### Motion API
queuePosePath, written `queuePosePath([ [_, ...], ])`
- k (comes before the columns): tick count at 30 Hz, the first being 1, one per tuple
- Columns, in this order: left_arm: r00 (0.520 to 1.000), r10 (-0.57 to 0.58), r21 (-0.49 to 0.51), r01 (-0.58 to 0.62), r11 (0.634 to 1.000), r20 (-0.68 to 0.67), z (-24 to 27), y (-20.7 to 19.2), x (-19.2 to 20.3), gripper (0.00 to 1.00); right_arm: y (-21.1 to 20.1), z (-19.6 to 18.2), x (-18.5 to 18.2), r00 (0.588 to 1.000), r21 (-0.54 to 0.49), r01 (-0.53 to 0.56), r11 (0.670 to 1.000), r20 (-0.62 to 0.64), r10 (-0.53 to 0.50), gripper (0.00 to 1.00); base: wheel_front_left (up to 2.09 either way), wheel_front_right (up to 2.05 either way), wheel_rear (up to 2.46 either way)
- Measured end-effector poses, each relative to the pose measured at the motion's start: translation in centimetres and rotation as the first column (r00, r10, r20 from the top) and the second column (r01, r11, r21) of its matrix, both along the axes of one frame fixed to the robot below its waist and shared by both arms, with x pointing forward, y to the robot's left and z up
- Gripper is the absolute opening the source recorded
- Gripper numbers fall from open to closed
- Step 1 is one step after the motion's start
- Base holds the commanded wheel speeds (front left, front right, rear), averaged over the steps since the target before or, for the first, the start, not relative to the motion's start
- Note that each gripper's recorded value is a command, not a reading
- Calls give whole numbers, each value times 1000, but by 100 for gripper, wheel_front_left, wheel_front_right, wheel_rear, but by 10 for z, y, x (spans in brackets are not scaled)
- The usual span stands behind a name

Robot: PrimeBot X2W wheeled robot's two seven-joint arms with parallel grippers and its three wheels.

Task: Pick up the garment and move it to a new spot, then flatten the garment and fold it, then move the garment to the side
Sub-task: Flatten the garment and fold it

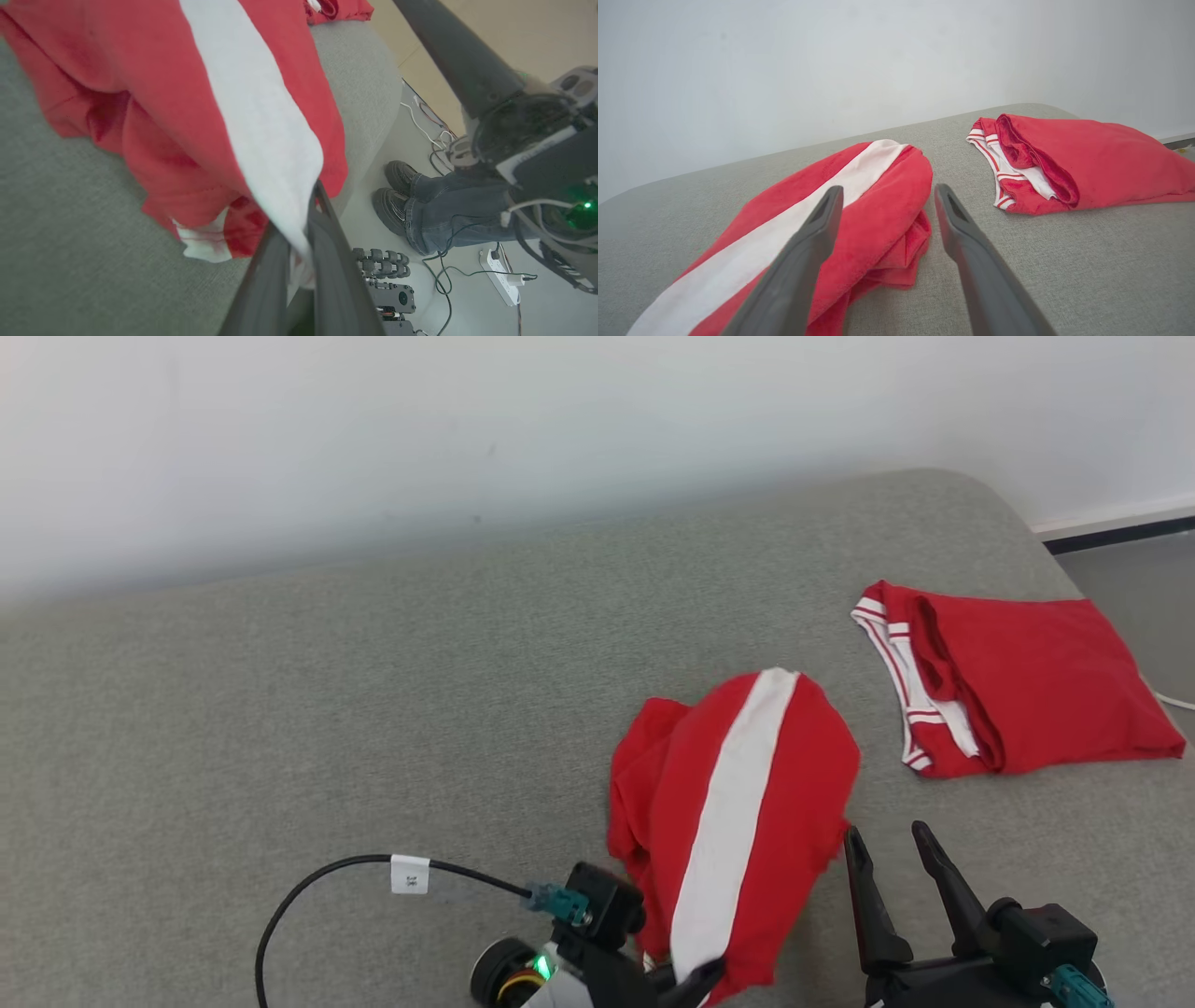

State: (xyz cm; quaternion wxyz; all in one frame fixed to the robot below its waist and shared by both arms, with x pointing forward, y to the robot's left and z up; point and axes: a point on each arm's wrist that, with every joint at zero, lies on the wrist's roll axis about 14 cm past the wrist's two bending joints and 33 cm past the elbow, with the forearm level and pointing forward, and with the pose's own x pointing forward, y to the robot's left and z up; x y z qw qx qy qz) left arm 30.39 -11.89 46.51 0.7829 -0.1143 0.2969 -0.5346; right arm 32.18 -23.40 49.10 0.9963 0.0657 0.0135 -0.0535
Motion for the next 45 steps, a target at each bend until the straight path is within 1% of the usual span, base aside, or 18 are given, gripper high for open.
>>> queuePosePath([
  [1,1000,0,18,0,1000,-16,-6,5,-2,100,2,-1,2,1000,1,-6,1000,-1,6,100,0,0,0],
  [4,999,9,61,-7,998,-35,-16,17,-2,100,5,-1,4,1000,2,-18,1000,-3,18,100,0,0,0],
  [7,997,26,60,-22,998,-75,-14,21,-3,100,5,-1,4,1000,1,-18,1000,-1,18,100,0,0,0],
  [9,994,27,79,-19,997,-109,-14,26,-4,100,3,0,2,1000,0,-11,1000,0,11,100,0,0,0],
  [11,992,48,79,-38,996,-120,-7,32,4,100,1,0,0,1000,0,-2,1000,1,2,100,0,0,0],
  [14,994,107,37,-105,994,-38,21,36,34,100,-3,1,-3,1000,-1,10,1000,4,-10,100,0,0,0],
  [17,990,135,16,-136,991,38,43,33,58,100,-6,1,-7,1000,-2,23,1000,3,-23,100,0,0,0],
  [20,986,137,31,-140,990,94,51,23,74,100,-9,1,-10,999,0,37,999,2,-37,100,0,0,0],
  [24,970,156,81,-174,982,186,53,12,105,100,-17,4,-15,998,-3,66,998,12,-66,100,0,0,0],
  [28,947,180,142,-223,964,265,46,6,135,100,-27,3,-24,994,-4,109,994,8,-109,100,0,0,0],
  [33,938,183,190,-246,951,296,31,-8,158,100,-41,-3,-36,986,-10,168,986,-12,-168,100,0,0,0],
  [35,942,179,223,-246,943,282,18,-12,163,100,-45,-5,-39,982,-12,187,982,-18,-187,100,0,0,0],
  [40,963,151,347,-223,911,221,-24,-13,167,100,-54,-10,-44,973,-19,225,974,-37,-226,100,0,0,0],
  [45,975,129,391,-192,900,182,-45,-19,166,100,-60,-14,-49,966,-30,252,967,-56,-253,100,0,0,0],
])
